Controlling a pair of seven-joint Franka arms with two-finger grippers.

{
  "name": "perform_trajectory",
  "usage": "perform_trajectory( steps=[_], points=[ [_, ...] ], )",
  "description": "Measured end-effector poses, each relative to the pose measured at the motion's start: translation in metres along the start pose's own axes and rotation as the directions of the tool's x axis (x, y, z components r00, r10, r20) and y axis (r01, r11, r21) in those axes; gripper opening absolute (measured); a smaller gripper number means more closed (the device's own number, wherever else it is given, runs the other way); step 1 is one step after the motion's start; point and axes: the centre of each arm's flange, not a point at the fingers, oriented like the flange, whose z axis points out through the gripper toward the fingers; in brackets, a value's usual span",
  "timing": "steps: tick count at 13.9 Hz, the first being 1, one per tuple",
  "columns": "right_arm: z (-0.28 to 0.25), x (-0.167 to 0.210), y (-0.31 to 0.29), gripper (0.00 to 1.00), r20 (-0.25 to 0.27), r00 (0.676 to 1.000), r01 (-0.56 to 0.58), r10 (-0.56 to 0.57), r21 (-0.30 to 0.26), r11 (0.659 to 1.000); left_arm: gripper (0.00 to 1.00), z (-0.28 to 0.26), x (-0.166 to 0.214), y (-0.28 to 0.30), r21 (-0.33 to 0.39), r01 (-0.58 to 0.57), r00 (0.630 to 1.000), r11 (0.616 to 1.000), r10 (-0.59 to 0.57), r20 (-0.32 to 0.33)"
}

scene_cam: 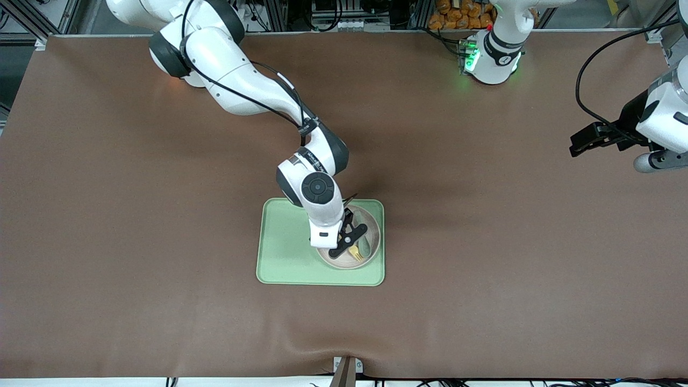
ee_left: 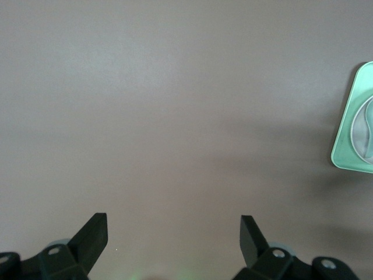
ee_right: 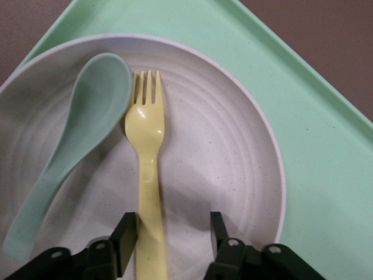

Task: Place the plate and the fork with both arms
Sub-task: 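Lower the right gripper and grasp the yellow fork handle, then lift the fork with the right gripper beside the plate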

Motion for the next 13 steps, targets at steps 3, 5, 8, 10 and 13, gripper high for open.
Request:
perform_trajectory(
  steps=[3, 5, 8, 10, 13],
  points=[
    [0.0028, -0.0006, -0.0072, 0.55, 0.004, 1.000, -0.008, 0.009, -0.018, 1.000, 1.00, 0.0000, 0.0000, 0.0000, 0.000, 0.000, 1.000, 1.000, 0.000, 0.000],
    [0.0061, -0.0013, -0.0105, 0.56, 0.006, 1.000, -0.017, 0.017, -0.028, 0.999, 1.00, 0.0000, 0.0000, 0.0000, 0.000, 0.000, 1.000, 1.000, 0.000, 0.000],
    [0.0054, -0.0008, -0.0111, 0.42, 0.005, 1.000, -0.021, 0.022, -0.029, 0.999, 1.00, 0.0001, 0.0001, -0.0001, 0.000, 0.000, 1.000, 1.000, 0.000, 0.000],
    [0.0013, 0.0007, -0.0094, 0.21, -0.001, 0.999, -0.053, 0.053, -0.032, 0.998, 1.00, 0.0001, 0.0001, -0.0001, 0.000, 0.000, 1.000, 1.000, 0.000, 0.000],
    [0.0014, 0.0006, -0.0074, 0.21, -0.001, 0.997, -0.071, 0.071, -0.036, 0.997, 1.00, 0.0003, 0.0001, -0.0001, 0.000, 0.000, 1.000, 1.000, 0.000, 0.000]
  ],
)
